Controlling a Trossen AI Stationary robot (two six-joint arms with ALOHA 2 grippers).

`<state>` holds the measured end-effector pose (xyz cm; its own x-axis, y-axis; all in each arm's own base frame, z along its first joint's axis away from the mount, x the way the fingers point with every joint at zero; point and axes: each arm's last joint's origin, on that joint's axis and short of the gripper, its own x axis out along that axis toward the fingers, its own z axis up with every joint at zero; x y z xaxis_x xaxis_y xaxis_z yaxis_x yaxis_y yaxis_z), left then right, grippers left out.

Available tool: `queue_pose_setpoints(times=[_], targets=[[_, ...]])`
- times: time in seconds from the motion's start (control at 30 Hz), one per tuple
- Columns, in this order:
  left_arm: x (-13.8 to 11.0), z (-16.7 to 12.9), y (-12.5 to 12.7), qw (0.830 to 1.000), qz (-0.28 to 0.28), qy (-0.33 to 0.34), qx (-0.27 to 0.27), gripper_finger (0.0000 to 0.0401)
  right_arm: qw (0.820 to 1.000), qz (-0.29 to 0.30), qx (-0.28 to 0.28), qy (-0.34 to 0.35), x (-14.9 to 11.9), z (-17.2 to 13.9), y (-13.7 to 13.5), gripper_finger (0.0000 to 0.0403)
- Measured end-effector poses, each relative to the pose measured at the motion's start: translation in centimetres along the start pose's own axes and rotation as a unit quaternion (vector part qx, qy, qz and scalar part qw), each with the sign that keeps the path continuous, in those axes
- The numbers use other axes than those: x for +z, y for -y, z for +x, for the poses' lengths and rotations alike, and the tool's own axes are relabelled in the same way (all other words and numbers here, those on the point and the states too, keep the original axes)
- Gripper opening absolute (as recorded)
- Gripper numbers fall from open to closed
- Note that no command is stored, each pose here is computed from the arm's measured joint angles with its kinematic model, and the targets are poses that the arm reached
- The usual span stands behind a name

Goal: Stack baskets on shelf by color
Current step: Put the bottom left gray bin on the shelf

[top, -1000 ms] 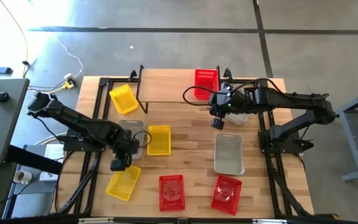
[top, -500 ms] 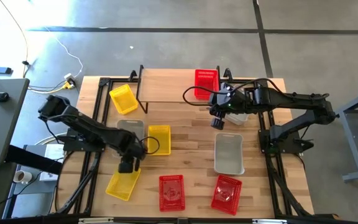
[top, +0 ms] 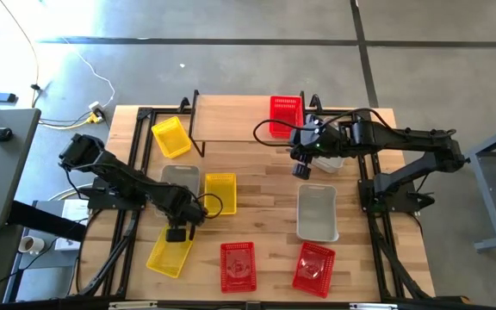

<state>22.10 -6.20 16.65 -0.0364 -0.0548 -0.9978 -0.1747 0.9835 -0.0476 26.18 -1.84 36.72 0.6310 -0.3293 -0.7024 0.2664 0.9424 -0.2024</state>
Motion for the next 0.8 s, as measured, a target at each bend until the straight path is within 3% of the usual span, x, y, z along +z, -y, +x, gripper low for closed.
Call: queue_pose_setpoints(times=[0.23, 0.5, 0.8], targets=[[-0.5, -2.1, 0.4, 0.999, -0.016, 0.029, -0.004, 0.0003, 1.0, 0.001, 0.0, 0.0, 0.0, 0.0, 0.0, 0.0078], [-1.5, -7.9, 1.0, 0.996, -0.002, 0.093, 0.008, 0.0002, 1.0, 0.006, 0.0, 0.0, 0.0, 0.0, 0.0, 0.0078], [-3.0, -14.5, 1.1, 0.984, 0.012, 0.174, -0.021, 0.0001, 1.0, 0.02, -0.002, 0.0, 0.0, 0.0, 0.0, 0.0078]])
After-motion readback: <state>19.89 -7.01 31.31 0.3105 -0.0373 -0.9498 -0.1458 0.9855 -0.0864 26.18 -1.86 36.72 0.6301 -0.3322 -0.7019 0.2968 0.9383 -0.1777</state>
